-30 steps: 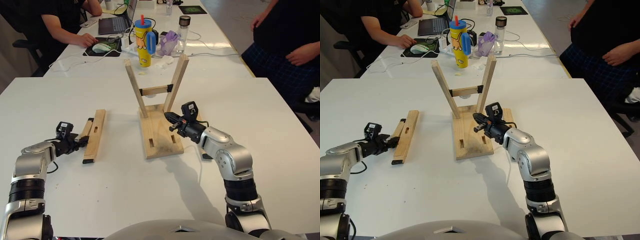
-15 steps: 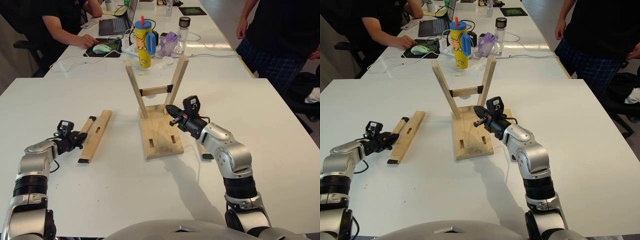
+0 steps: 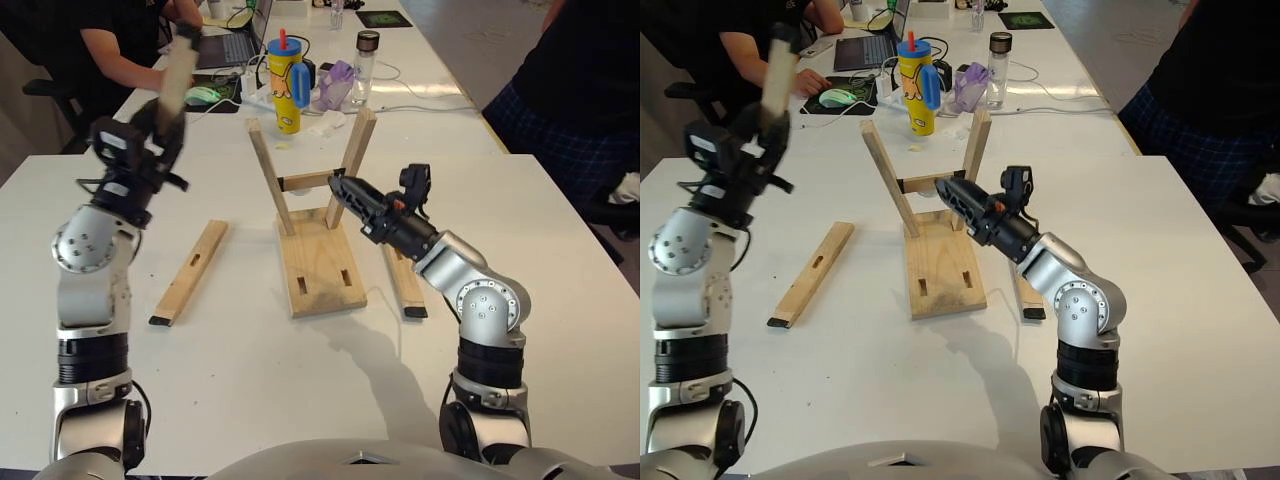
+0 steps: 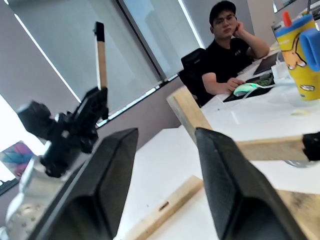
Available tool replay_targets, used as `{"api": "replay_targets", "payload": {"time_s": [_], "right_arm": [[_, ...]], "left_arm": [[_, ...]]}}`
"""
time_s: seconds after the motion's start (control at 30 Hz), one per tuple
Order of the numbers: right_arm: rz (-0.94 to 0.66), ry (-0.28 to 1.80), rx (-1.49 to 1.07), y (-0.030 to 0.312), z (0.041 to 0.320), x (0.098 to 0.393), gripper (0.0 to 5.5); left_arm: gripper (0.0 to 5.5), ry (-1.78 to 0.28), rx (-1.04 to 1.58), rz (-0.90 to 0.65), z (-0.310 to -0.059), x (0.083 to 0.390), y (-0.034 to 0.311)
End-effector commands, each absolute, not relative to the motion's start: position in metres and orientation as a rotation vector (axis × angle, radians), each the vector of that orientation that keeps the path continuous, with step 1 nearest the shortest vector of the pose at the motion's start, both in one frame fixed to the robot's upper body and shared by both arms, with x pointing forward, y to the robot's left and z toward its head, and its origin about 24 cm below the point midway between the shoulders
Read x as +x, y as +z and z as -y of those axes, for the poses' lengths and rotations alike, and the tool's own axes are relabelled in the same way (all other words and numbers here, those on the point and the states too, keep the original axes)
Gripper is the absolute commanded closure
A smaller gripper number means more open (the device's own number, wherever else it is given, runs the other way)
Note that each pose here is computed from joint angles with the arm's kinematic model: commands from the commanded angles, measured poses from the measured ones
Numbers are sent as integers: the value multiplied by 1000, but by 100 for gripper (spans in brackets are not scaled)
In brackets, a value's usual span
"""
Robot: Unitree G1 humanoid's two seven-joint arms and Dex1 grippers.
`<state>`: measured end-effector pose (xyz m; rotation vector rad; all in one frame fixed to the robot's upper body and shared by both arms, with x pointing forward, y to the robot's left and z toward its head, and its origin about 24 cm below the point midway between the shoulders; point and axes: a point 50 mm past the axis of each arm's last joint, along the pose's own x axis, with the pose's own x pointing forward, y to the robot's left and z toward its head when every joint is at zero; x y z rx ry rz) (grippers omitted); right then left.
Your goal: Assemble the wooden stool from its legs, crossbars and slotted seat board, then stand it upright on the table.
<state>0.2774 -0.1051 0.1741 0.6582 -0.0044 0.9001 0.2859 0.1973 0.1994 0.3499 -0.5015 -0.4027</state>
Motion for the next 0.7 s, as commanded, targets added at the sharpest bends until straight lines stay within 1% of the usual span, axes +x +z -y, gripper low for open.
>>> {"api": "replay_targets", "payload": {"time_s": [0.03,0.07,0.13,0.27,0.43,0.57,0.7], "right_arm": [[89,952,730,205,103,277,276],[93,956,737,208,102,278,265],[98,953,752,213,103,280,261],[111,946,807,221,104,283,261],[102,912,828,222,104,288,261],[77,887,840,216,102,292,261],[79,892,892,216,97,293,261]], "left_arm": [[419,-549,301,510,-155,286,194],[419,-568,292,510,-150,286,192],[419,-605,287,508,-138,286,189],[419,-652,311,495,-128,284,181],[419,-686,308,479,-124,281,174],[419,-707,310,475,-120,279,171],[419,-731,305,457,-119,279,165]]}}
